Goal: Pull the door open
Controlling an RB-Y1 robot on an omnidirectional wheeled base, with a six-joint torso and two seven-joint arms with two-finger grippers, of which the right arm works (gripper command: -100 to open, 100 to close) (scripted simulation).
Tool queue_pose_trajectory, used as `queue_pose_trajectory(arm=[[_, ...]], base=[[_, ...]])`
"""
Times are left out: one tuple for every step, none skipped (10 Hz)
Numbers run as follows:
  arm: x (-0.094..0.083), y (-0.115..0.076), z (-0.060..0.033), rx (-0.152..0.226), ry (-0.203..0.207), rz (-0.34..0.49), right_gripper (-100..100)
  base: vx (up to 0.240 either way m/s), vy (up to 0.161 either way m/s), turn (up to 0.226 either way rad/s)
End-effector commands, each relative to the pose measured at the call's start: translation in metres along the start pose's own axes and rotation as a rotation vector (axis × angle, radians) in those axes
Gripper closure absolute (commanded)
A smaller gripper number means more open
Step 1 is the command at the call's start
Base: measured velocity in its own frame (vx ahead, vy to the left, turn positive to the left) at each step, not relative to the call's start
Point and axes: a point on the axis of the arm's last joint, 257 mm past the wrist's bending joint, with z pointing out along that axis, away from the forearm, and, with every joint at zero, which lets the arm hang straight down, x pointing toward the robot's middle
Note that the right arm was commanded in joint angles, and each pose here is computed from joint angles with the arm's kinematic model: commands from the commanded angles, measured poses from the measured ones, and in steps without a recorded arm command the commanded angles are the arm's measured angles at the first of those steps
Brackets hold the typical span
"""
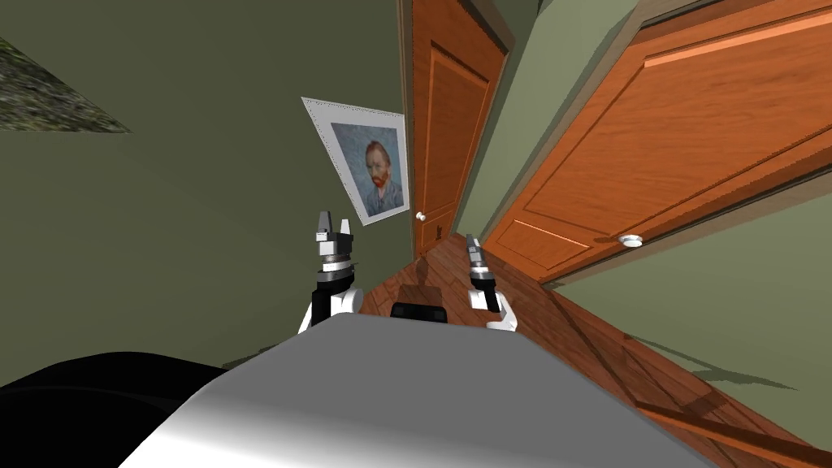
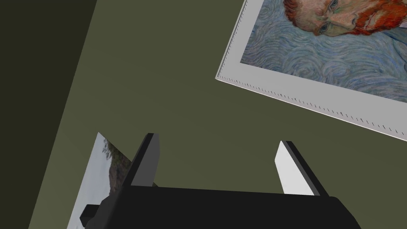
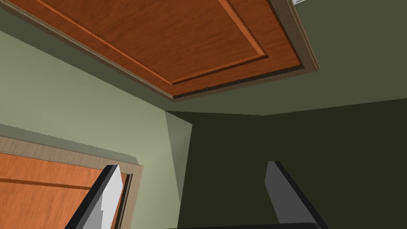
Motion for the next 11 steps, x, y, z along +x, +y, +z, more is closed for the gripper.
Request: queue_pose_trajectory(arm=[[0.014,-0.007,-0.0018,0.008,0.026,-0.043,-100],[0.022,-0.012,-0.0031,0.011,0.042,-0.068,-100],[0.029,-0.016,-0.0046,0.015,0.058,-0.093,-100],[0.037,-0.021,-0.0062,0.018,0.074,-0.118,-100],[0.043,-0.025,-0.0074,0.019,0.088,-0.142,-100],[0.051,-0.029,-0.0096,0.022,0.106,-0.166,-100],[0.058,-0.034,-0.0116,0.024,0.123,-0.190,-100],[0.058,-0.034,-0.0116,0.024,0.123,-0.190,-100],[0.066,-0.038,-0.0136,0.025,0.139,-0.214,-100],[0.073,-0.041,-0.0157,0.026,0.155,-0.237,-100],[0.080,-0.045,-0.0179,0.026,0.172,-0.260,-100]], base=[[0.098,-0.064,0.114],[0.086,-0.069,0.139],[0.072,-0.056,0.113],[0.076,-0.061,0.086],[0.091,-0.066,0.112],[0.097,-0.074,0.114],[0.067,-0.070,0.109],[0.040,-0.048,0.033],[0.047,-0.037,0.065],[0.062,-0.053,0.127],[0.070,-0.054,0.108]])
